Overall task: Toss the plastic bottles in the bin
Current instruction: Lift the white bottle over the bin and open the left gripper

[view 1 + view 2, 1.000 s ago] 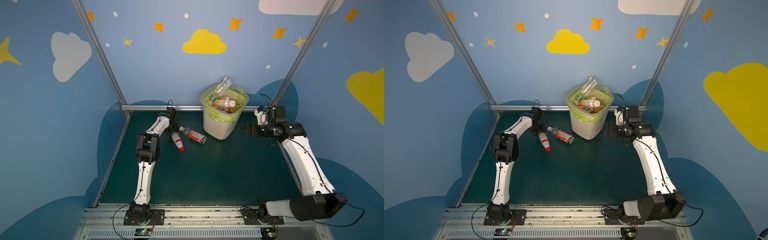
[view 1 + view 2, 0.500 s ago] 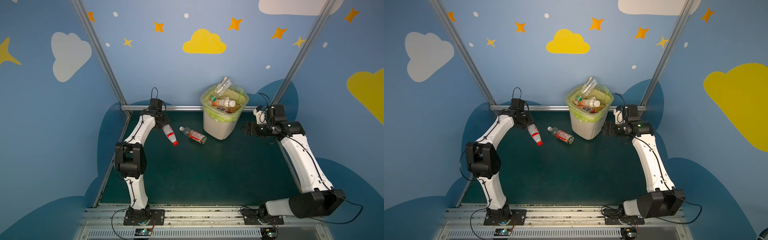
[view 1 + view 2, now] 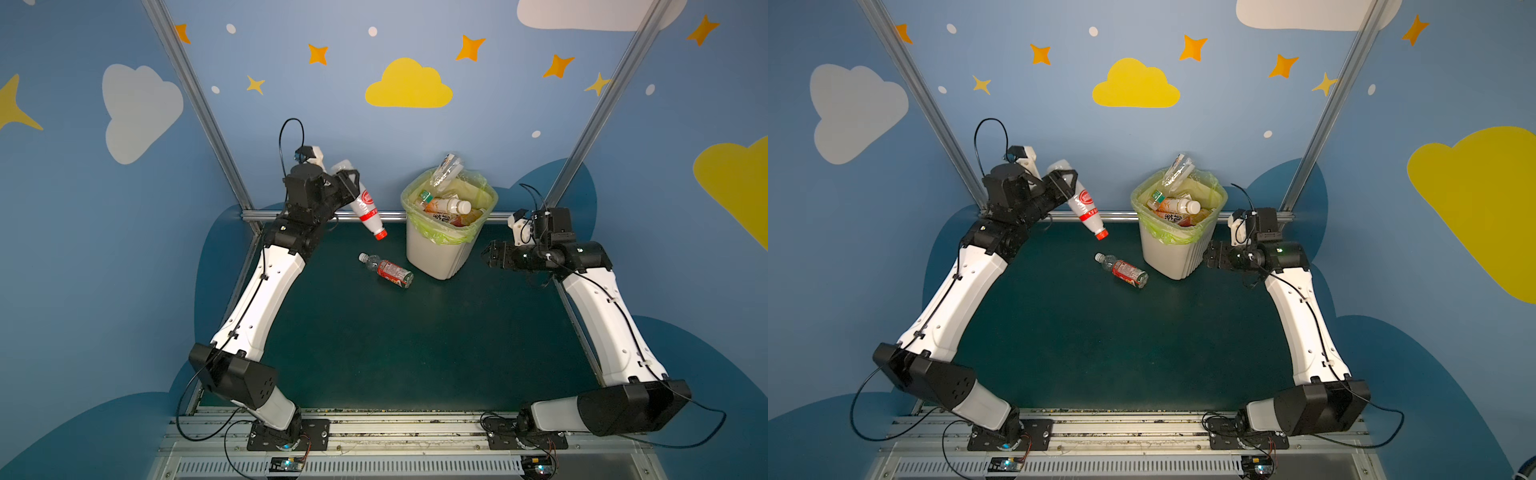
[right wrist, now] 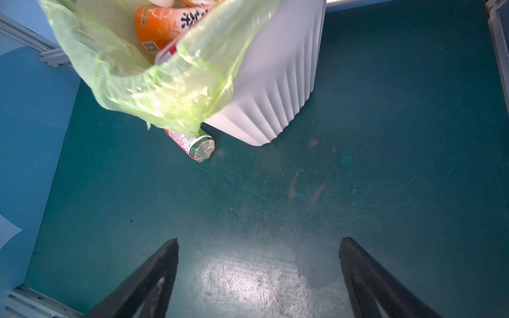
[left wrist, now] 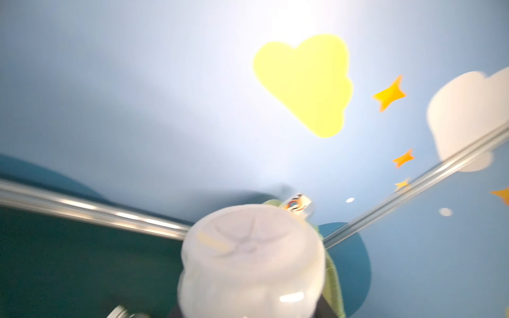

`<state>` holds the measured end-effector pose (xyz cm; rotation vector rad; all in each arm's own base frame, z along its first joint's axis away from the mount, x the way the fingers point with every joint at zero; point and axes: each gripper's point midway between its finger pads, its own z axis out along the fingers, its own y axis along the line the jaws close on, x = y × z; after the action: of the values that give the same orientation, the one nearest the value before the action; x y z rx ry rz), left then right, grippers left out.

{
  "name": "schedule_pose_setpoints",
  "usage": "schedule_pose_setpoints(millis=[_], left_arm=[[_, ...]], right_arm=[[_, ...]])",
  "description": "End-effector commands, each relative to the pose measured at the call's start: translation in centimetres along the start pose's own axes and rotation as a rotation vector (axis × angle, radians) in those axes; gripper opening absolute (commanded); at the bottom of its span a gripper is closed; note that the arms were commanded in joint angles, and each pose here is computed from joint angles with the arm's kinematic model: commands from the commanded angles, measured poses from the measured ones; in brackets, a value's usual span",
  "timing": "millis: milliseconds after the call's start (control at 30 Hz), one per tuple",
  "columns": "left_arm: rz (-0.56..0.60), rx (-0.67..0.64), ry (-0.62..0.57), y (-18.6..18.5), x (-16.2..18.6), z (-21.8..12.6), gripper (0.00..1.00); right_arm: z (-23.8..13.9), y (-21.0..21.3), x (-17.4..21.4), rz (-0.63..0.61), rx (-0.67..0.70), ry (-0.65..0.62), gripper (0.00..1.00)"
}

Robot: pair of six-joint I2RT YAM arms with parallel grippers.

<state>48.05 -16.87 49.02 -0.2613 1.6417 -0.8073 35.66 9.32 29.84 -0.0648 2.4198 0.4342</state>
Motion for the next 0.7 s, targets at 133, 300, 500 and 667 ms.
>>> schedule_pose_setpoints(millis=[133, 300, 500, 667], left_arm=[[0.127, 0.183, 0.024, -7.3, 6.4, 12.5, 0.65], [0.107, 0.146, 0.043, -6.1, 7.9, 13.6, 1.0], [0.303, 0.1, -0.022, -10.0, 4.3, 7.5, 1.0], [0.339, 0.064, -0.049, -10.1, 3.2, 4.0, 1.0]], right_arm=[[-1.2, 0.5, -1.2, -0.035, -0.019, -0.029, 0.92], [-1.6, -0.1, -0.5, -0.036, -0.012, -0.017, 0.92], [-2.0, -0.8, -0.4, -0.011, -0.016, -0.031, 0.92], [-1.8, -0.6, -0.8, -0.006, -0.042, -0.047, 0.92]])
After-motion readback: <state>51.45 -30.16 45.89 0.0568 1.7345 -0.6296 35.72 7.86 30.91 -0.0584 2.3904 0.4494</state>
